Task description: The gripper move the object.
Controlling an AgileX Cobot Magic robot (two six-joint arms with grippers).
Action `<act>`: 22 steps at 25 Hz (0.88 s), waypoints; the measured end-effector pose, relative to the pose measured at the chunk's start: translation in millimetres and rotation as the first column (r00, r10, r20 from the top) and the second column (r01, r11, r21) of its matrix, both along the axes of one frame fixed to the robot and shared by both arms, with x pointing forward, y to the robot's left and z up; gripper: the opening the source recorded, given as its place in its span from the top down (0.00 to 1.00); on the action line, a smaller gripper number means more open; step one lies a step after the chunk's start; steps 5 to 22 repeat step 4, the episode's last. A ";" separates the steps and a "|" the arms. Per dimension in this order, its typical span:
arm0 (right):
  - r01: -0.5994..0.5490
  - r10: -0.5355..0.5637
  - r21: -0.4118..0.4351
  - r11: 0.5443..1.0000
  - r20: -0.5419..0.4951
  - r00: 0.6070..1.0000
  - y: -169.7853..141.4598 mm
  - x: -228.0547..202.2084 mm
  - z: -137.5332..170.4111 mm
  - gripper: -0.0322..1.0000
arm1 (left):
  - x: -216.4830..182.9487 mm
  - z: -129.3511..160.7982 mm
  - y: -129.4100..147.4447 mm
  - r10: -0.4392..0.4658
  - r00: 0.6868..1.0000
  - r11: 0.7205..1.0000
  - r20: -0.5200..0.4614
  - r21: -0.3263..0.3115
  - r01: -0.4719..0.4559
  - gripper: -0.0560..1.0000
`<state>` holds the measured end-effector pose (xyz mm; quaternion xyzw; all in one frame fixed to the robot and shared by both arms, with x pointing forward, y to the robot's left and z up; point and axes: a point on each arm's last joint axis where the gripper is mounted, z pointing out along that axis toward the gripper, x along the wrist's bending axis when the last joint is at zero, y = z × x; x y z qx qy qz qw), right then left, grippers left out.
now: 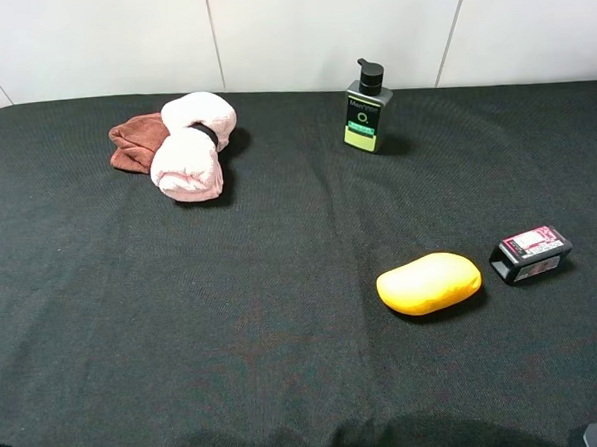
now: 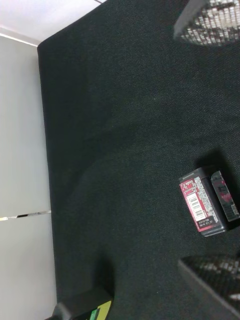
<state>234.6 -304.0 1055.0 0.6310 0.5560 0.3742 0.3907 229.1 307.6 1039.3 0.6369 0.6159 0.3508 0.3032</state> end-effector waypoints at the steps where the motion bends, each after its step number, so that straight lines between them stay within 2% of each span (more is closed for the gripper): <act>1: 0.000 0.000 0.000 1.000 0.000 1.000 0.0 0.0 0.0 0.36 | 0.0 0.0 0.0 0.000 1.000 1.000 0.000 0.000 0.000 0.22; 22: 0.000 0.000 0.000 1.000 0.000 1.000 0.0 0.0 0.0 0.36 | 0.0 0.0 0.0 0.000 1.000 1.000 0.000 0.000 0.000 0.22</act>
